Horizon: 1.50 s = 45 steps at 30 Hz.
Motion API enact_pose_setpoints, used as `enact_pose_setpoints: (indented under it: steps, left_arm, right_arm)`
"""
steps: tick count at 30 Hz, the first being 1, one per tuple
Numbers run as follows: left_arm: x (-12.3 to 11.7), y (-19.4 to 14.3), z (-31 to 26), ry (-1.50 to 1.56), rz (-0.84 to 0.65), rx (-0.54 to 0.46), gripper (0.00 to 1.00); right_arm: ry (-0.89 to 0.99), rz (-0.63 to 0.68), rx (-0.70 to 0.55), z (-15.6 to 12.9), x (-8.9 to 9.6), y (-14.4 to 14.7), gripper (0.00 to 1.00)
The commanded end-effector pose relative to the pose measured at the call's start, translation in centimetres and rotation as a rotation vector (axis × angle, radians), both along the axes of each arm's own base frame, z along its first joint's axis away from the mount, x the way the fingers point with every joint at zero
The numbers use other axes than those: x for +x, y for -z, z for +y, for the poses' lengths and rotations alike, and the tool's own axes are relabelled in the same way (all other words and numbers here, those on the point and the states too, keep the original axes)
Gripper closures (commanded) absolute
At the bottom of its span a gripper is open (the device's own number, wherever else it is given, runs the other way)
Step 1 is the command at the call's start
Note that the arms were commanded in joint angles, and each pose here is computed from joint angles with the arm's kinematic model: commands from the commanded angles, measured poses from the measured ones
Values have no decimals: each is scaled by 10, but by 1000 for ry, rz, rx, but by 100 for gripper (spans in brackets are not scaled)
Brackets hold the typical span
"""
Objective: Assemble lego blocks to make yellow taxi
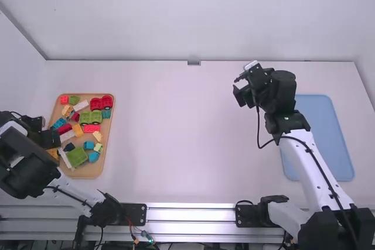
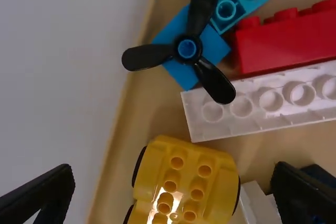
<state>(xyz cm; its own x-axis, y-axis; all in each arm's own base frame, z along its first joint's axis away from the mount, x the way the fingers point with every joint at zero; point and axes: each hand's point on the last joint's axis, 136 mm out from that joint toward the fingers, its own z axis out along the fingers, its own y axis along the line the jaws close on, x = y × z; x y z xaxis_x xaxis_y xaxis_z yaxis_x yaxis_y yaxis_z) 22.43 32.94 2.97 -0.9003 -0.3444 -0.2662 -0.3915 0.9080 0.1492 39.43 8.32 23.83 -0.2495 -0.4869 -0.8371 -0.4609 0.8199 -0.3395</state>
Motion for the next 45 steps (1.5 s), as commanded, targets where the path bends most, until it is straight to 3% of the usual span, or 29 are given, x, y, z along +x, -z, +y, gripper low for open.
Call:
enact_pose_setpoints:
  steps: [1,5,8,15,28,34,37,40,45]
  left_arm:
    - [-4,8,-3,-26,11,-24,2]
    - [-16,9,4,-79,62,13,4]
    - [-12,14,-5,-11,47,-16,6]
    - [-17,27,-14,62,69,-19,0]
    - [-9,40,-15,112,25,0,16]
    - [-11,42,-4,20,-10,4,17]
    - [-1,39,-3,-4,-88,-14,16]
    - [-8,41,-2,-10,-74,-17,25]
    - [-10,47,-12,47,-48,-41,26]
  right_arm:
    - [0,-27,7,0,5,-14,2]
    - [1,-26,7,0,5,-14,2]
    - [0,-26,6,0,5,-14,2]
    - [-5,-26,9,1,5,-14,1]
    - [-5,-37,10,2,6,-17,1]
    - [-5,-38,10,1,6,-17,1]
    - [-5,-37,11,1,6,-17,1]
    - [-5,-37,12,1,6,-17,2]
    - [-2,-37,17,1,6,-17,1]
